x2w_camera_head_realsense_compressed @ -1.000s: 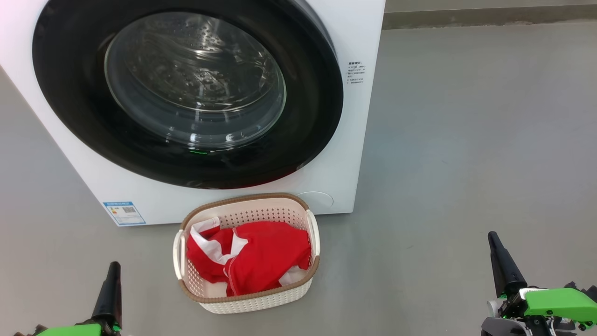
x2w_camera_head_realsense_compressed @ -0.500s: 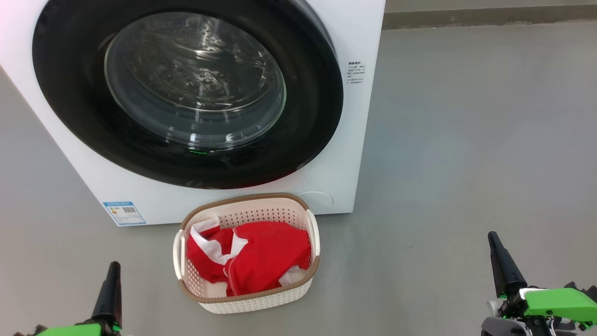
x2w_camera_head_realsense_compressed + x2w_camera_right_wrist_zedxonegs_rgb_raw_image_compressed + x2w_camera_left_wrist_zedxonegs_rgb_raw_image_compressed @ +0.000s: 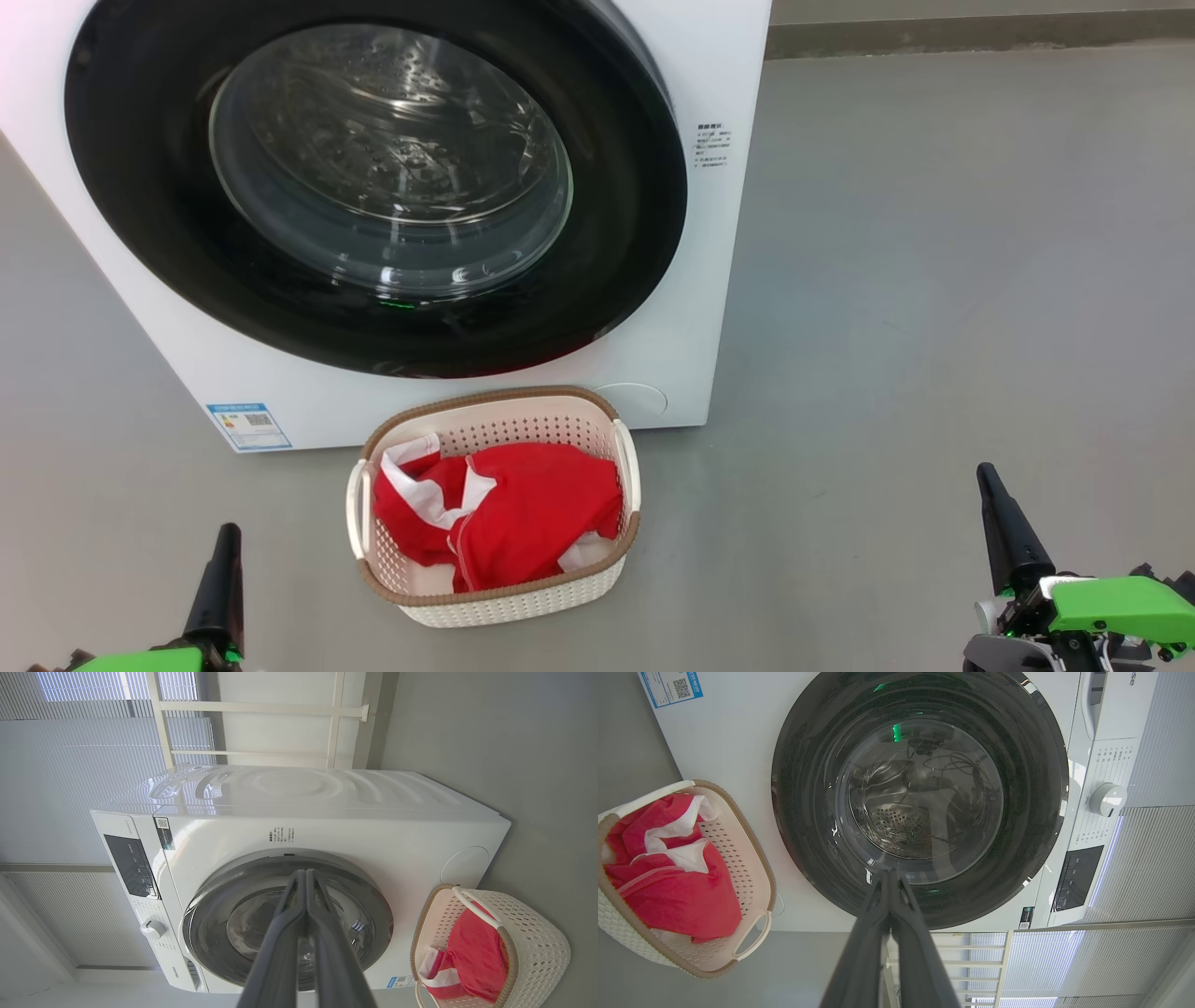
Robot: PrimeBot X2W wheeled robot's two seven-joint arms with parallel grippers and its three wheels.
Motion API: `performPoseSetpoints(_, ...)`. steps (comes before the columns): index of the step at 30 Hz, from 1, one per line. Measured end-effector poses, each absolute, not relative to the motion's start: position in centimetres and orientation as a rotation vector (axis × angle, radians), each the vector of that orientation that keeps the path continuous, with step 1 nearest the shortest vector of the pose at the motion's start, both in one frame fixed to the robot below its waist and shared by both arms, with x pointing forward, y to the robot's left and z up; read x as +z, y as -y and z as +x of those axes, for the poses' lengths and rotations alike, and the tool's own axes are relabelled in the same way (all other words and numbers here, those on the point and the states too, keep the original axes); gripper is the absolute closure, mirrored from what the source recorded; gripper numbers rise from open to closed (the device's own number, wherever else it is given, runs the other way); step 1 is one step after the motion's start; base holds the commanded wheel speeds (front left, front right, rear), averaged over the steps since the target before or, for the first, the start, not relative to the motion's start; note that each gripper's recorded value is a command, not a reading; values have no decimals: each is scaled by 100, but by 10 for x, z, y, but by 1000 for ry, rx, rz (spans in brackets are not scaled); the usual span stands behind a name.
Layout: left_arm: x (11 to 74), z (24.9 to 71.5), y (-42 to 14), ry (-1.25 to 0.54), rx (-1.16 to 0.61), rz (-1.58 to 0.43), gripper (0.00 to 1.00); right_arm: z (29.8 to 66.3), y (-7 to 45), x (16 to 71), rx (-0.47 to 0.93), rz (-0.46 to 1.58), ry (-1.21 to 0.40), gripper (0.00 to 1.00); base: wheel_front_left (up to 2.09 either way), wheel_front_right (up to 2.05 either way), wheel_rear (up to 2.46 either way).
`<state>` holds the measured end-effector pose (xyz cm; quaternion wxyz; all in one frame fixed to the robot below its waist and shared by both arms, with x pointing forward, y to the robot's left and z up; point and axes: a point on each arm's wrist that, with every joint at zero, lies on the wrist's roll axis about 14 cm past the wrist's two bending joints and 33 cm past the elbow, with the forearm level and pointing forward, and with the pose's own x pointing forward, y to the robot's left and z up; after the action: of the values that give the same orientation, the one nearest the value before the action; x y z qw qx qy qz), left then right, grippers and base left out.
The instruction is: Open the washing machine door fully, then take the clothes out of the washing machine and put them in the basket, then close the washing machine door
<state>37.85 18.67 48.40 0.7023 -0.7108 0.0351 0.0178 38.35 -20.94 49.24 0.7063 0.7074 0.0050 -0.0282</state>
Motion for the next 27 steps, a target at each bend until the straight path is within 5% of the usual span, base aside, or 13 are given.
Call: performPoseSetpoints(27, 484, 378, -187, -78, 40, -1582, 100, 384, 209, 492, -63, 1572, -11, 100, 0, 0, 0)
